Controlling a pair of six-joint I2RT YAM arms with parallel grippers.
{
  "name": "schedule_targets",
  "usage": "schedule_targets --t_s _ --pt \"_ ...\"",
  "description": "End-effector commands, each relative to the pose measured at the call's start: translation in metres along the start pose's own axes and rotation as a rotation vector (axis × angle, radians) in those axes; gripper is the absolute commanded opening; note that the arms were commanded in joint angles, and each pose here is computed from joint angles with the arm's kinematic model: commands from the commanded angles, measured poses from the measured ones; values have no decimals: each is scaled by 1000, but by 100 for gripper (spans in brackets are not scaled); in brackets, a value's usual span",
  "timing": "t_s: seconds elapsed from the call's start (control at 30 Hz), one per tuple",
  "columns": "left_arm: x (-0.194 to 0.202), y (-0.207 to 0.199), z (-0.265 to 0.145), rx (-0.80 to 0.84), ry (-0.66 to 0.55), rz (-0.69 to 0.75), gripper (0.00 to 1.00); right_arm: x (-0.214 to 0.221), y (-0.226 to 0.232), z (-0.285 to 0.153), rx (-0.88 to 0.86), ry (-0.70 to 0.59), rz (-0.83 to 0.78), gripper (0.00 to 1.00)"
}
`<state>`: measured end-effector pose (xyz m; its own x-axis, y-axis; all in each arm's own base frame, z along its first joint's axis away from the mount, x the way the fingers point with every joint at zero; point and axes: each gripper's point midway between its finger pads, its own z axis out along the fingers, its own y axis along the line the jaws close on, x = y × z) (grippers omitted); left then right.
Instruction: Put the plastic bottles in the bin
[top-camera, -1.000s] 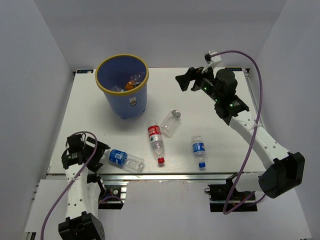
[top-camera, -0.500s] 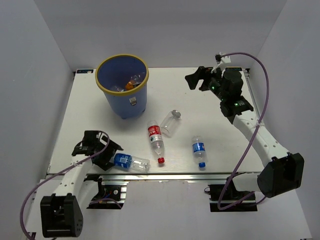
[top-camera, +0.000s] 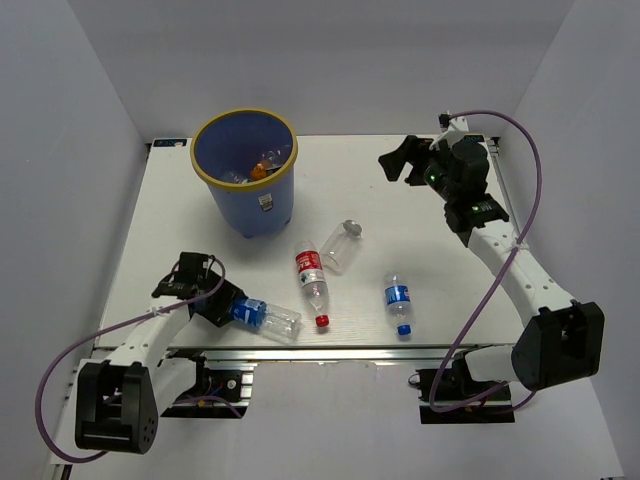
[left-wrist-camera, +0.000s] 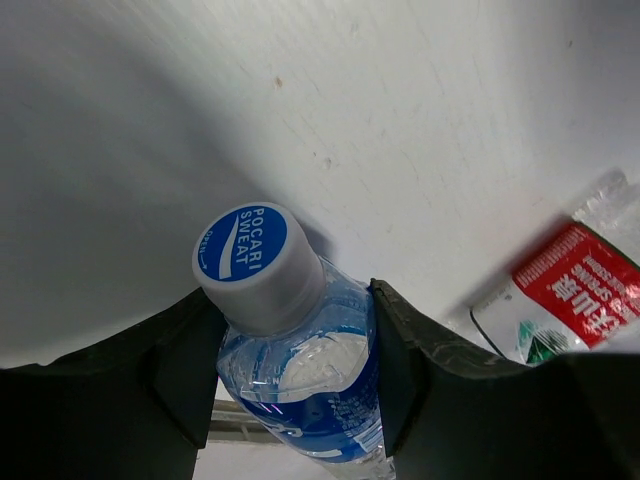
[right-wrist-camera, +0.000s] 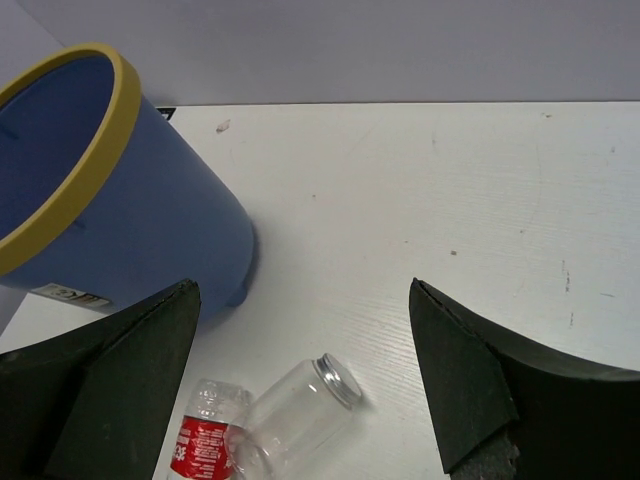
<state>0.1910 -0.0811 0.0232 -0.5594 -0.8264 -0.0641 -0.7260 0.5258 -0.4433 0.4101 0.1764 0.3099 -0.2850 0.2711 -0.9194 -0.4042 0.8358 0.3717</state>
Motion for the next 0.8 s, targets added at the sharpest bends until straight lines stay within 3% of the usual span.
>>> schedule_targets --t_s 0.0,0.03,0.1,0.23,0.4,0.57,0.67,0.77 --pt "-28 -21 -15 5 -108 65 7 -4 -4 -6 3 -16 -9 89" --pt "-35 -32 -22 20 -134 86 0 -5 -7 -10 15 -17 -19 89" --pt "-53 -59 -45 76 -205 159 0 -6 -16 -14 38 -26 -32 89" --pt "-74 -162 -139 394 -349 332 0 -4 -26 -26 53 -29 -72 89" --pt "-88 -235 -243 661 -533 431 0 -8 -34 -33 66 -30 -132 89" --pt "-161 -283 -295 598 -835 337 0 -6 -26 -31 11 -11 -159 89" --pt "-209 -303 -298 475 -957 235 0 5 -19 -32 -50 34 -217 89" --pt "-233 -321 -276 402 -976 229 0 9 -23 -35 -35 36 -237 89"
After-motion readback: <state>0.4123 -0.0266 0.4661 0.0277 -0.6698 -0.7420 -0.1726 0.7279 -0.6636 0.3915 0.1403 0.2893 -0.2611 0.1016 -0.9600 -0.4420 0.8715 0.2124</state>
